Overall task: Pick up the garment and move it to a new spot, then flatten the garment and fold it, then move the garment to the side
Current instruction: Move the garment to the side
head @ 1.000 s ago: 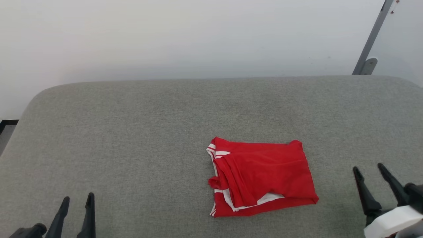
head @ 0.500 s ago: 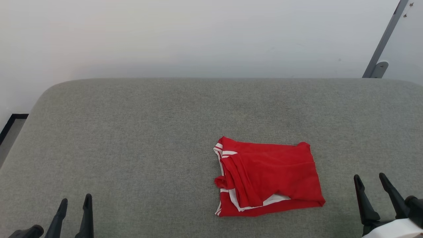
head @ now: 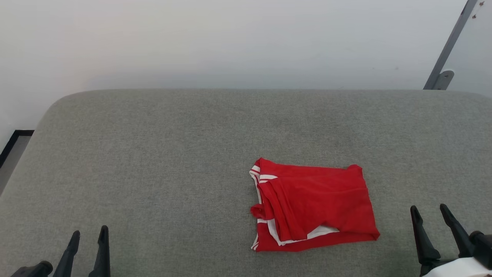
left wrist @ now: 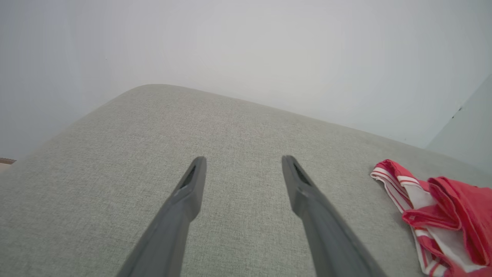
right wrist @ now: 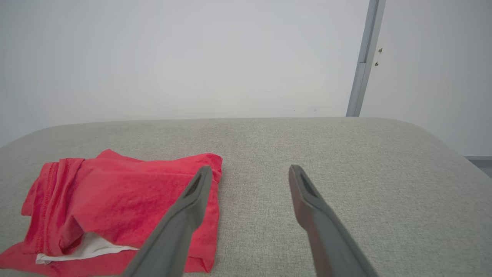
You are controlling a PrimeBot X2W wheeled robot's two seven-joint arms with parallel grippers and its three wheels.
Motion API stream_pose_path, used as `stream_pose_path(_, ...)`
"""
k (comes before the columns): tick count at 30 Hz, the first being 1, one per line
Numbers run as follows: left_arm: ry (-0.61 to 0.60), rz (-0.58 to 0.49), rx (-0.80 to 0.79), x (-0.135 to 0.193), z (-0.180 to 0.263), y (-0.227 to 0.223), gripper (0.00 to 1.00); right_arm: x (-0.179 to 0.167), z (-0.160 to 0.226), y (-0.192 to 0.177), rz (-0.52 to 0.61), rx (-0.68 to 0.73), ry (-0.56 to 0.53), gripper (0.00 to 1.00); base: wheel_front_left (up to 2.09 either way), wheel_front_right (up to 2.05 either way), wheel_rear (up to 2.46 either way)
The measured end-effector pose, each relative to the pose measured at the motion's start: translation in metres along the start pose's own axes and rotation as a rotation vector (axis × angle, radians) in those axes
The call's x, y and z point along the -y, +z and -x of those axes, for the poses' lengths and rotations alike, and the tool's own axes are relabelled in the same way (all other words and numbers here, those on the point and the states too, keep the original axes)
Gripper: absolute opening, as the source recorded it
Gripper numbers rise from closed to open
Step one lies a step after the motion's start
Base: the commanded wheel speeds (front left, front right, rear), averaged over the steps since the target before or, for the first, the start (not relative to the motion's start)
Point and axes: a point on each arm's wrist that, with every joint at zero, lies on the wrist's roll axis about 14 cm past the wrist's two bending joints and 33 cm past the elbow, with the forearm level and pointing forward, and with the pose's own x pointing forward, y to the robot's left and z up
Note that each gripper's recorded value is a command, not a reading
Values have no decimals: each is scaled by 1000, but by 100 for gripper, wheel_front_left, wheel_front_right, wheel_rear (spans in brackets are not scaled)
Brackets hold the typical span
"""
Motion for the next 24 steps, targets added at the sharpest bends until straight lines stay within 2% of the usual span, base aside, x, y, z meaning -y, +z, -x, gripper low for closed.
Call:
stream_pose_path(8, 5, -39, -11, -4, 2, -2, 100, -9, -6, -3, 1, -9, 31, 100, 0, 0, 0)
stream_pose_path(15, 25, -68, -5, -10, 6, 0, 100, -29, -20, -11, 37, -50, 126, 100, 0, 0, 0)
stream_pose_path(24, 40, -69, -1, -12, 9, 1, 100, -49, -54, -25, 72, -218, 255, 100, 0, 0, 0)
